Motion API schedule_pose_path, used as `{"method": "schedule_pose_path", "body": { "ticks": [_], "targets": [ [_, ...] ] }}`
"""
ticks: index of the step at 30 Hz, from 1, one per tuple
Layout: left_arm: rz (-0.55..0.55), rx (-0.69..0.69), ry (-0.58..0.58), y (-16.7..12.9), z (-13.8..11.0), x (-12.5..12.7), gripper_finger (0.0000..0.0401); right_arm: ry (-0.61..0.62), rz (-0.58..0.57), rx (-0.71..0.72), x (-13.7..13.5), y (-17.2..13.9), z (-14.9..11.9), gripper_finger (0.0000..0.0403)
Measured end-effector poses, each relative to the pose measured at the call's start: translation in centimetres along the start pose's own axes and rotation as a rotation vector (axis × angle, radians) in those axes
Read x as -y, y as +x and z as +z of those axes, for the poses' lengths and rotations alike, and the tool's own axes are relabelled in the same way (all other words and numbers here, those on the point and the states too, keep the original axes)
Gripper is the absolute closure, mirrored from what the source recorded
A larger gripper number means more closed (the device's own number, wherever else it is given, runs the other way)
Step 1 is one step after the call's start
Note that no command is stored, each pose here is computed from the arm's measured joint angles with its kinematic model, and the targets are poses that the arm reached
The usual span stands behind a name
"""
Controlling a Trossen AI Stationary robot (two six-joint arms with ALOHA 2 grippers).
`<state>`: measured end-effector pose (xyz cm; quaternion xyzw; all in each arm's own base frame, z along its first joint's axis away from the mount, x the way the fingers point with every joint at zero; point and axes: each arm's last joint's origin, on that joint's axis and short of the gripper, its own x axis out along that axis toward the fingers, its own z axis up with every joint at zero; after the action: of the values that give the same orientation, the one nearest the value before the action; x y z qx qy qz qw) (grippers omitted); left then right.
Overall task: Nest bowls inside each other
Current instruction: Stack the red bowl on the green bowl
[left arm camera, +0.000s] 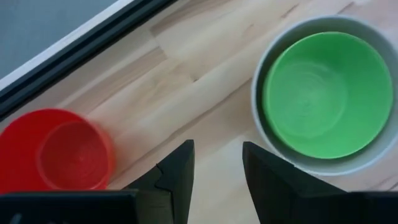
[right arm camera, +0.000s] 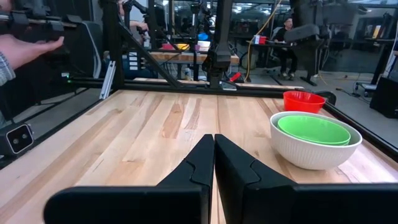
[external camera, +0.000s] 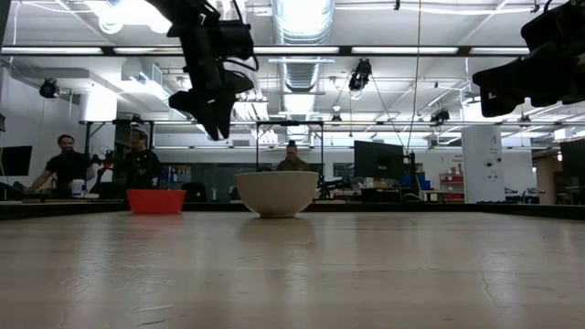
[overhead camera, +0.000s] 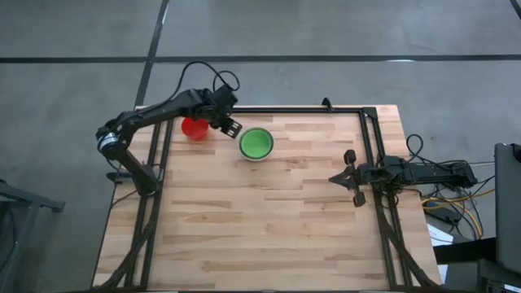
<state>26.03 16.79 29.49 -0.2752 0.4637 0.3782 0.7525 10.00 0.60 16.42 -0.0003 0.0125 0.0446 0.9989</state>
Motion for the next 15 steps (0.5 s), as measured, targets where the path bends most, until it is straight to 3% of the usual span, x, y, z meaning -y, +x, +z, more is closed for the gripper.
{"method": "schedule_pose_path", "body": {
  "ticks": [8,15],
  "targets": [
    [0.0,0.001,-0.002,-0.2,0.0,-0.4,0.0261,0.0,0.0,0.0,0.0,0.0,0.0,0.0394],
    [-0.081,0.084,-0.03,-0.5,-1.6,-0.9,0.0261,0.0,0.0,0.0,0.0,0.0,0.0,0.0394]
  ]
}}
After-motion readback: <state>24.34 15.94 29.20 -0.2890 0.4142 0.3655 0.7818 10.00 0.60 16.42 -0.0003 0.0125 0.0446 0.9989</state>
